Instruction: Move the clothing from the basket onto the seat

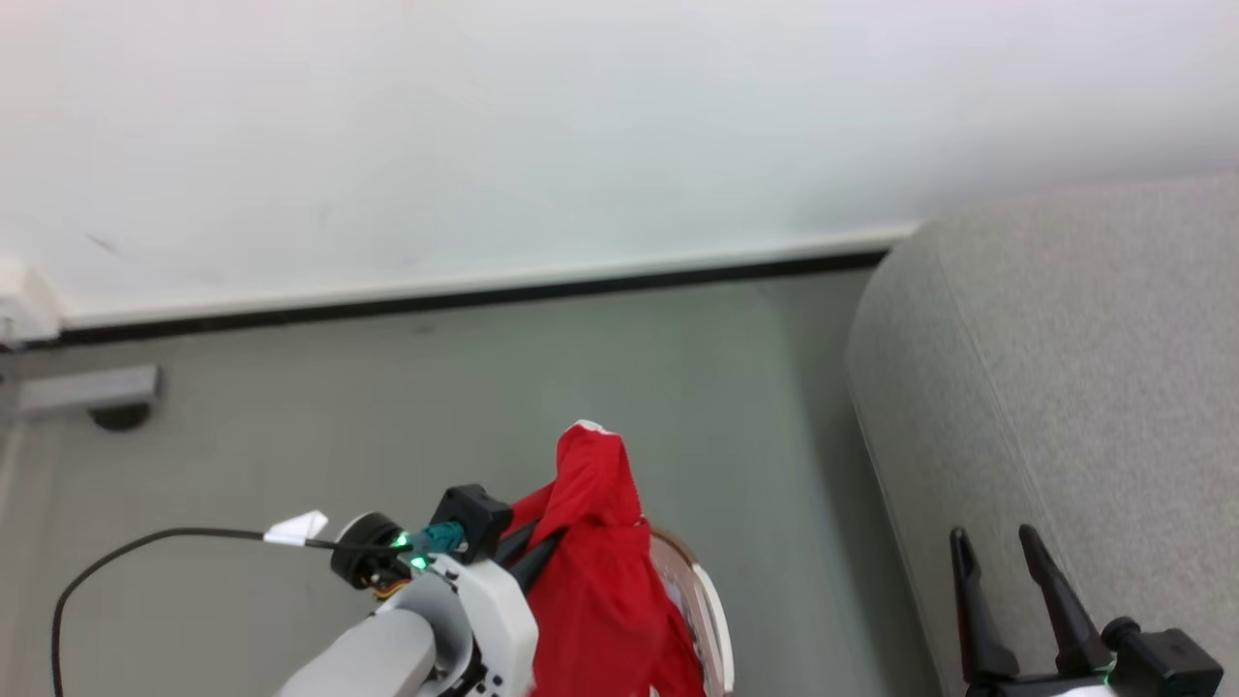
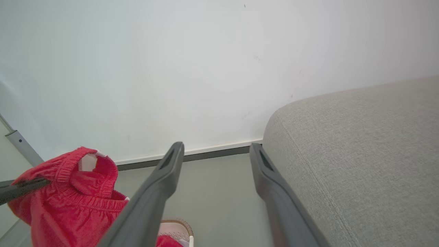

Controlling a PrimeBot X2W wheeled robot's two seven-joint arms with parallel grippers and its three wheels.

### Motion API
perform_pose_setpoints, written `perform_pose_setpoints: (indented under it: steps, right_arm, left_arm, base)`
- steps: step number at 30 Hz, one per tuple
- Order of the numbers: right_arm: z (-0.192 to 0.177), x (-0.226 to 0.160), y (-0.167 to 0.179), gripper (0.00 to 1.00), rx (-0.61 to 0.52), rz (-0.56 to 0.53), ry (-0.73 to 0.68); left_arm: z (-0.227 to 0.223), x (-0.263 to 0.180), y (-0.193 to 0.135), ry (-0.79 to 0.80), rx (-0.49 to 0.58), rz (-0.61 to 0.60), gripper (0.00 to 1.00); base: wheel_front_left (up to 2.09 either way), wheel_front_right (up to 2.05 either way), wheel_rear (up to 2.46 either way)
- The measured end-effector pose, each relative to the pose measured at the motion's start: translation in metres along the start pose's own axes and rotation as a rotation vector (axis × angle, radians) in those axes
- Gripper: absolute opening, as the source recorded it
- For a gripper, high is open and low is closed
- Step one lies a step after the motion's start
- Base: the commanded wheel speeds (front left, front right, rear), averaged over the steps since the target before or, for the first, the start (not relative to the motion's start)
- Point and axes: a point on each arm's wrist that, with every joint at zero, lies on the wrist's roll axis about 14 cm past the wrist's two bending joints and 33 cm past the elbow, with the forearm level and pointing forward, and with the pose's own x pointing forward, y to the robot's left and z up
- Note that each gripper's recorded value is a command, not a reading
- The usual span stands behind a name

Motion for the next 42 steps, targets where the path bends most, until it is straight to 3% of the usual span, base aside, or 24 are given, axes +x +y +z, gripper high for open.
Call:
perform_pose_setpoints:
  steps: [9,17,27,35,40,41,42]
  right_arm:
    - [0.030,-0.013,0.038,1.00,-0.019,0.119,-0.097]
    - [0.039,-0.026,0.099,1.00,-0.109,0.327,-0.135]
    - [0.024,-0.030,0.159,1.00,-0.223,0.590,-0.084]
    - [-0.003,-0.021,0.195,1.00,-0.324,0.714,-0.003]
    - [-0.017,-0.008,0.202,1.00,-0.388,0.724,0.043]
    - [-0.020,-0.006,0.201,0.98,-0.409,0.729,0.053]
    - [-0.022,-0.004,0.202,0.43,-0.407,0.728,0.061]
  left_arm:
    - [0.089,-0.035,0.003,-0.191,0.049,0.071,0.00]
    - [0.133,-0.054,-0.001,-0.266,0.096,0.093,0.00]
    - [0.151,-0.063,-0.017,-0.292,0.115,0.073,0.00]
    - [0.153,-0.064,-0.041,-0.289,0.126,0.020,0.00]
    - [0.158,-0.065,-0.058,-0.297,0.120,-0.021,0.00]
    - [0.159,-0.065,-0.061,-0.299,0.118,-0.028,0.00]
    - [0.160,-0.065,-0.063,-0.300,0.118,-0.032,0.00]
  base:
    - [0.00,0.00,0.00]
    - [0.00,0.00,0.00]
    - [0.00,0.00,0.00]
    - [0.00,0.00,0.00]
    - [0.00,0.00,0.00]
    - [0.00,0.00,0.00]
    - [0.00,0.00,0.00]
